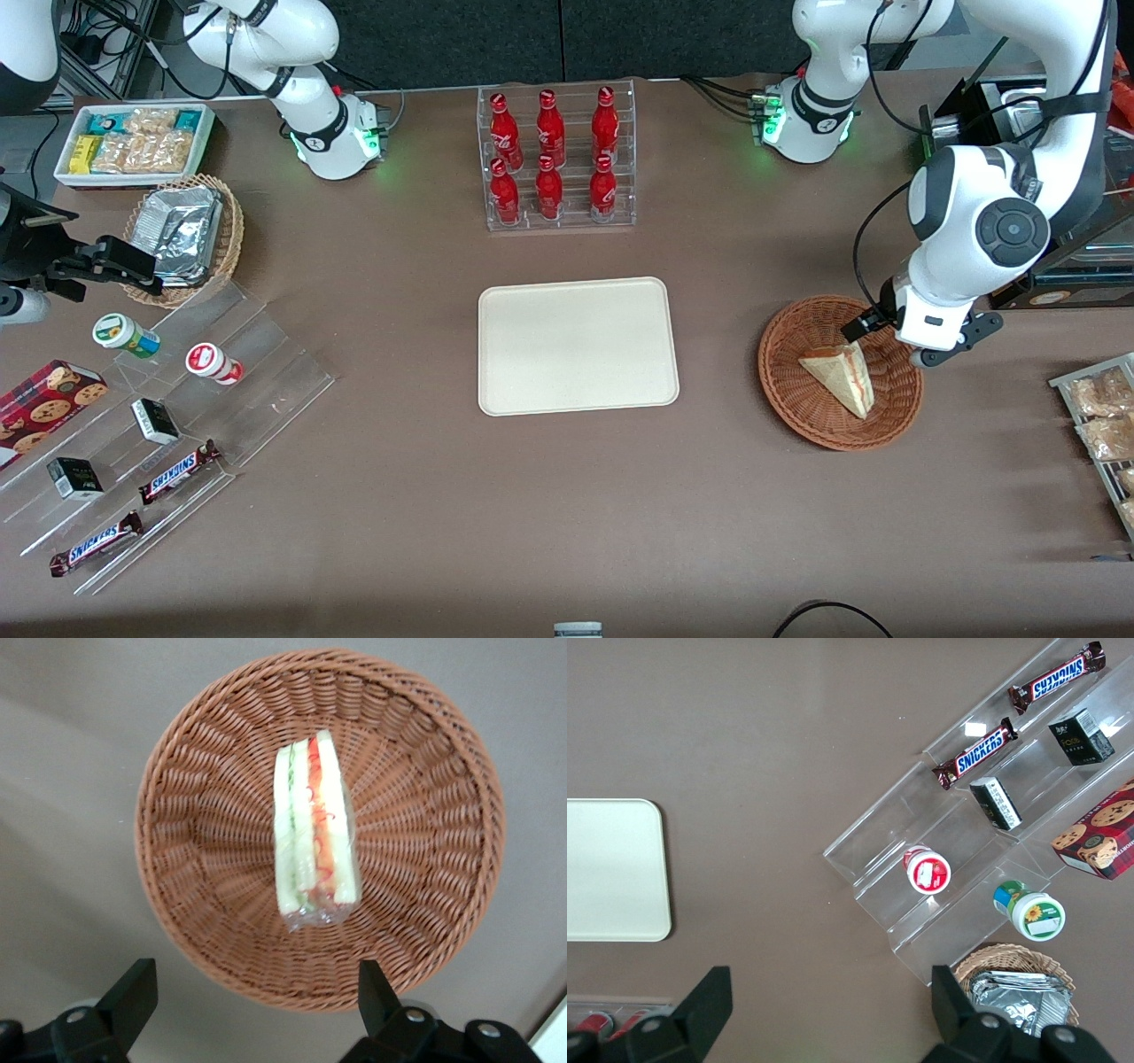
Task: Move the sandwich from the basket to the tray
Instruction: 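Lower the left gripper and grasp the wrapped sandwich, then lift the sandwich and carry it over the cream tray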
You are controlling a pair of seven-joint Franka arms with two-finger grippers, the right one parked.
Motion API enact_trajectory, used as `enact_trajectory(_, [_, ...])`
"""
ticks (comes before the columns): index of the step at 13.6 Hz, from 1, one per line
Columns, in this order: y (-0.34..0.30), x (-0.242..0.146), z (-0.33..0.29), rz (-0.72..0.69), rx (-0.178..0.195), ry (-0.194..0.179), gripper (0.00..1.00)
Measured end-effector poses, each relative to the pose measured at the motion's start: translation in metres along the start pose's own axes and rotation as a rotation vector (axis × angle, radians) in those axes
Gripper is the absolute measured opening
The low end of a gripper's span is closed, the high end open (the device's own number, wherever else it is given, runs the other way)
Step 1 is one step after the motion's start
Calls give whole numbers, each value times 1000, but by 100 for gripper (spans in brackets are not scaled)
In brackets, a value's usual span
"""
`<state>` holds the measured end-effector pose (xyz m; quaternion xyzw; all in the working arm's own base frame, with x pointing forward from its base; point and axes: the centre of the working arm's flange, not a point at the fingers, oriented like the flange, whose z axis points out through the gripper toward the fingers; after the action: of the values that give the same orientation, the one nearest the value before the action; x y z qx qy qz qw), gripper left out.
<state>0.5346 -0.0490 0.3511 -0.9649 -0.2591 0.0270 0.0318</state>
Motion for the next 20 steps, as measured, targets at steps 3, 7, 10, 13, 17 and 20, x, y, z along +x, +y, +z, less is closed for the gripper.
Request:
enact_trajectory(3, [1, 0, 8, -66, -41, 33, 100])
enact_trajectory(7, [5, 4, 34, -106, -76, 58, 100])
enact_trajectory(10, [9, 8, 54, -127, -85, 58, 100])
enact_trajectory(13, [12, 11, 66, -154, -101, 67, 100])
enact_trajectory(17, [14, 13, 83, -170, -103, 62, 98])
enact_trajectory(20, [14, 13, 91, -176, -95, 50, 65])
